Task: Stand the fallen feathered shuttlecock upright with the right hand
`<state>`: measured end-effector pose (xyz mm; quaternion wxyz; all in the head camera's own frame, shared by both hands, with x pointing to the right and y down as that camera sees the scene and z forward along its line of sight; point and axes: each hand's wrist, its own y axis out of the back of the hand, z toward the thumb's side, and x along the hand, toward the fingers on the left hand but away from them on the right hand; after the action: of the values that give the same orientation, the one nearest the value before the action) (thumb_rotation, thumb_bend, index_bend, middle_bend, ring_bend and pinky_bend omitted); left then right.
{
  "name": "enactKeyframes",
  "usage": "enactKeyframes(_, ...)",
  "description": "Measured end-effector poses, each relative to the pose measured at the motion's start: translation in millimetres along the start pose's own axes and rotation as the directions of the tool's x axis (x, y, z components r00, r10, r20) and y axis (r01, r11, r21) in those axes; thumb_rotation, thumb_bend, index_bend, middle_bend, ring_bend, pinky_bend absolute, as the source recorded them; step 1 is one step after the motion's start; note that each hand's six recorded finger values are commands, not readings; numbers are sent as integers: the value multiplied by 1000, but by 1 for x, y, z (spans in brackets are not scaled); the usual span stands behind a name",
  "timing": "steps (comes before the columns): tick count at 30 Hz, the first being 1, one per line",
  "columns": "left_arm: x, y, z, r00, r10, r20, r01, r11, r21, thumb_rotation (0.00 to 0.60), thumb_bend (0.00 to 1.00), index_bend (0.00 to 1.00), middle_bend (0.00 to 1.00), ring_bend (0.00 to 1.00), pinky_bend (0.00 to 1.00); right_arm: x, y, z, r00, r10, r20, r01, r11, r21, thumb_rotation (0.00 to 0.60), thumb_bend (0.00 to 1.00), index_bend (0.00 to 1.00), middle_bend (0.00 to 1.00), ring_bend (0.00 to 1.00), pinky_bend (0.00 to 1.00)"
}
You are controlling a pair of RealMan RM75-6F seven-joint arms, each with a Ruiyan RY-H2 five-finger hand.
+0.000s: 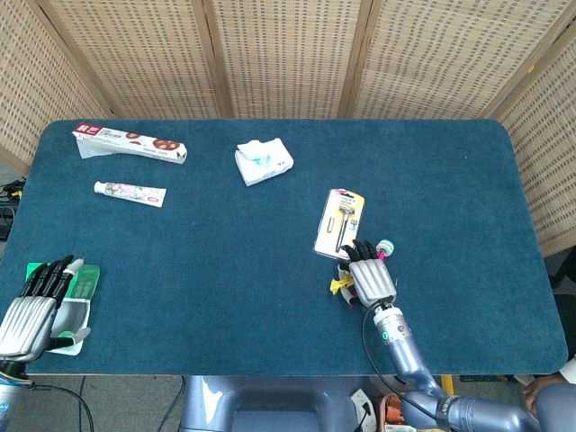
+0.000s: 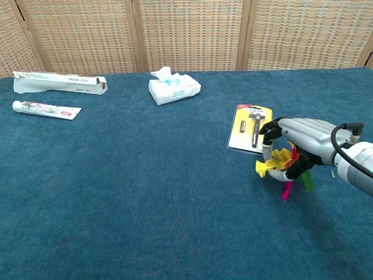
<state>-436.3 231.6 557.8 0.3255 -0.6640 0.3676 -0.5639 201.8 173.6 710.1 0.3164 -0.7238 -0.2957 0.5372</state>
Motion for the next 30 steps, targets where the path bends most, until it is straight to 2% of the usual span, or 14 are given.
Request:
enactKeyframes(18,0,2,0,1000,3,1,-3,1000,-4,600,0,0,0,0,0,-5,-3,1,1000,-15,2,15,1000,24,600,302,537,173,0,0)
enactKeyframes(30,0,2,0,1000,4,2,-4,1000,-5,600,0,0,0,0,0,-4,-4,1,1000,-25,1,25,999,31,600,341,563,190,0,0)
